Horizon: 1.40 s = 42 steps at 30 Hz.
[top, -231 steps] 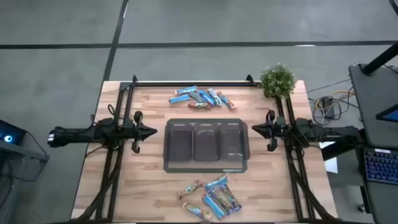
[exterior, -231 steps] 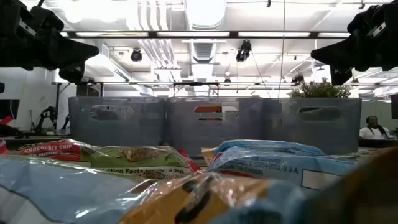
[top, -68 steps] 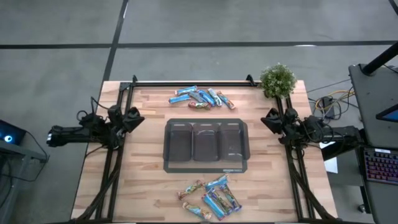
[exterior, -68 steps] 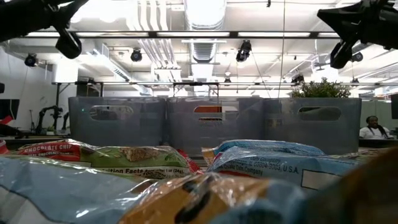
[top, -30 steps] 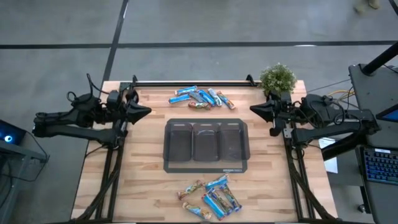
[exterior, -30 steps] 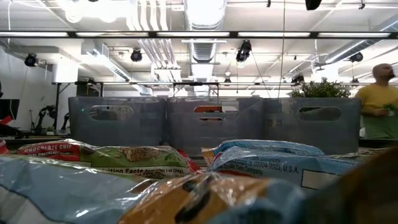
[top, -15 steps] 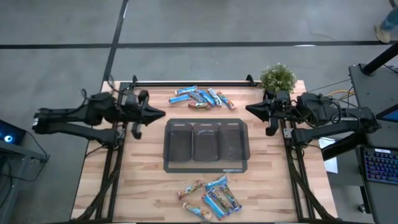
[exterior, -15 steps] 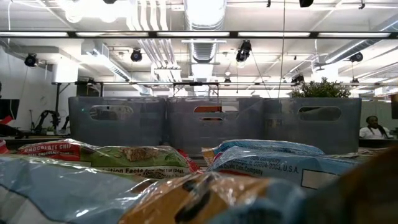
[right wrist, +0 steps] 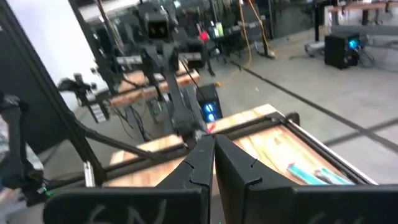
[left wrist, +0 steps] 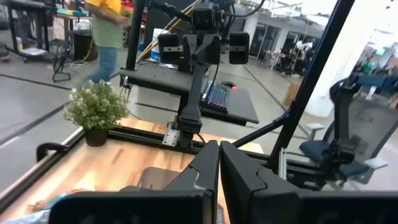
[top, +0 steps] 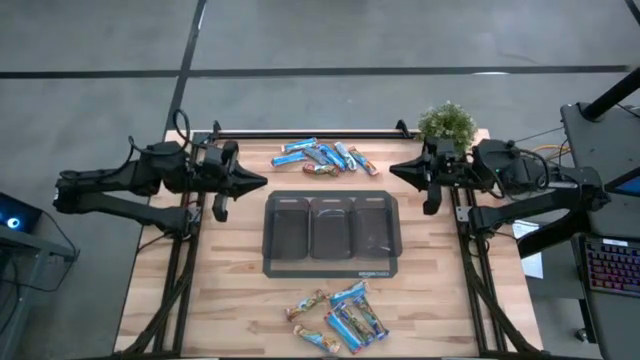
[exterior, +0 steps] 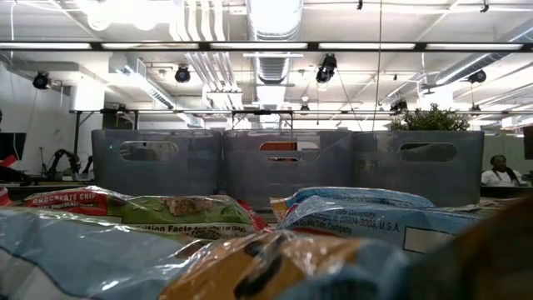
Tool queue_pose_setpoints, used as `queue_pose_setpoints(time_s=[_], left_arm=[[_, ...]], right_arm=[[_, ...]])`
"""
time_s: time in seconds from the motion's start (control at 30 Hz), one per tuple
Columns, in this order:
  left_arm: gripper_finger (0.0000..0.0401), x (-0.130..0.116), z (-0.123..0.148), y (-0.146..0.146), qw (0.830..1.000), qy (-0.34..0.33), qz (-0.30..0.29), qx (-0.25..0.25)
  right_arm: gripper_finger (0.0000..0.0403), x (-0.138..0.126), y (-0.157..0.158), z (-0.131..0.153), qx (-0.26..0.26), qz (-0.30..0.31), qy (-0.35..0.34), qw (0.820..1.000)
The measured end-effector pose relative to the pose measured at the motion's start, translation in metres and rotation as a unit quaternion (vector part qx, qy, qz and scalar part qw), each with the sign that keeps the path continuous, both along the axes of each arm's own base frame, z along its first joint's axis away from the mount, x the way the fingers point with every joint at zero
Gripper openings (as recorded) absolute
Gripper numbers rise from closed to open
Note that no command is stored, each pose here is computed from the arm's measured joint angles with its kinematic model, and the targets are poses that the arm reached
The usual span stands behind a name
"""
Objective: Pick and place Granola Bars by type
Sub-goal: Put the yellow granola bar into the right black bin
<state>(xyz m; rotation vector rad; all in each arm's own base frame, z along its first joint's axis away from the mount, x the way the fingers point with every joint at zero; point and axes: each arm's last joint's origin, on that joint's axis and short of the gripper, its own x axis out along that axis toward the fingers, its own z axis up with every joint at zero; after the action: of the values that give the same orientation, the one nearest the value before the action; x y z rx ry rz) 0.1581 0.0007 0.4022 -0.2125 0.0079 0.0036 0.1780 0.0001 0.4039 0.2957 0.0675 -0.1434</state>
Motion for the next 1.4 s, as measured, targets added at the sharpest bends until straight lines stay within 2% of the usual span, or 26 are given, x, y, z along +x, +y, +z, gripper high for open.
queue_pose_setpoints(time_s=[0.17,0.37,0.8,1.4], left_arm=[[0.0,0.001,0.006,0.001,1.0,0.012,0.019,0.021],[0.0,0.004,0.004,0.002,0.999,0.027,0.038,0.027],[0.0,0.012,-0.002,0.002,0.998,0.05,0.039,0.02],[0.0,0.013,-0.003,0.002,0.997,0.053,0.038,0.041]], right_arm=[[0.0008,0.009,-0.001,0.011,-0.004,-0.014,0.048,0.999],[0.0009,0.02,-0.003,0.012,-0.013,-0.052,0.092,0.994],[0.0009,0.028,-0.002,0.009,-0.012,-0.053,0.102,0.993],[0.0008,0.028,-0.002,0.01,-0.026,-0.05,0.103,0.993]])
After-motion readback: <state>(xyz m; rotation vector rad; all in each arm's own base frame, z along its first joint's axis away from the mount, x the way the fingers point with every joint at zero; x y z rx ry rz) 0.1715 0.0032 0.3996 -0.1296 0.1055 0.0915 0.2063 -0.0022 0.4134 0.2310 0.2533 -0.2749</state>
